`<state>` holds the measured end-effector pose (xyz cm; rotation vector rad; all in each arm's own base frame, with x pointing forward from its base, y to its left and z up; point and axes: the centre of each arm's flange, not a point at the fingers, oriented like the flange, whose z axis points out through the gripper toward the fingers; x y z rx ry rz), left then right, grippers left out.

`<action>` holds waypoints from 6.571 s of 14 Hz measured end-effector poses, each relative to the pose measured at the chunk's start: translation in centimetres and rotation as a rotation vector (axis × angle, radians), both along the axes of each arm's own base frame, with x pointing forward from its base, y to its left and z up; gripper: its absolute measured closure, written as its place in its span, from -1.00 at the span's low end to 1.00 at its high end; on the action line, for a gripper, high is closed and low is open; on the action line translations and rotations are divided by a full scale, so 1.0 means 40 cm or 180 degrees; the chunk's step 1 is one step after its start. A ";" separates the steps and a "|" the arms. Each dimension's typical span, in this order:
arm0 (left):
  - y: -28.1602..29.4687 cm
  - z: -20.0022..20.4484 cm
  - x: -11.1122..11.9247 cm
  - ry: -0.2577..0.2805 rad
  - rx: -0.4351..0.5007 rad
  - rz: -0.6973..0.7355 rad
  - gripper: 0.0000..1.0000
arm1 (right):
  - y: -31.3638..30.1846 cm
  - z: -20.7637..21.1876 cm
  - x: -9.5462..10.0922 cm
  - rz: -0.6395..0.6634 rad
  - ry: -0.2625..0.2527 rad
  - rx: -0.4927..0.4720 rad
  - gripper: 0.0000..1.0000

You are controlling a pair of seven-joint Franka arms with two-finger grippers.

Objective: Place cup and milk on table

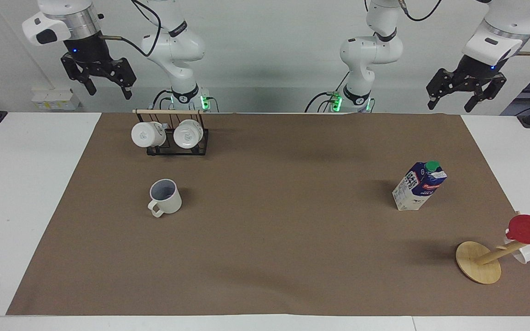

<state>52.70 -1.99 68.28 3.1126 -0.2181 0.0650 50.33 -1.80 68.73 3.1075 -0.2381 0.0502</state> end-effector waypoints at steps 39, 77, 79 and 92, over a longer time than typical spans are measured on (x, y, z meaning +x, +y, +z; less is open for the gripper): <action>0.000 0.002 0.000 -0.0013 0.0000 0.0003 -1.00 | 0.046 -0.197 0.100 0.0115 -0.0114 -0.0002 -1.00; 0.079 -0.430 0.092 -0.0187 0.0000 0.0226 -1.00 | 0.228 -0.758 0.224 0.0377 -0.0082 -0.0002 0.91; 0.080 -0.430 0.092 -0.0187 0.0000 0.0228 -1.00 | 0.241 -0.697 0.234 0.0410 0.0044 -0.0017 0.91; 0.075 -0.420 0.094 -0.0208 -0.0001 0.0216 -1.00 | 0.807 -0.579 0.056 0.1635 0.0271 -0.0030 0.91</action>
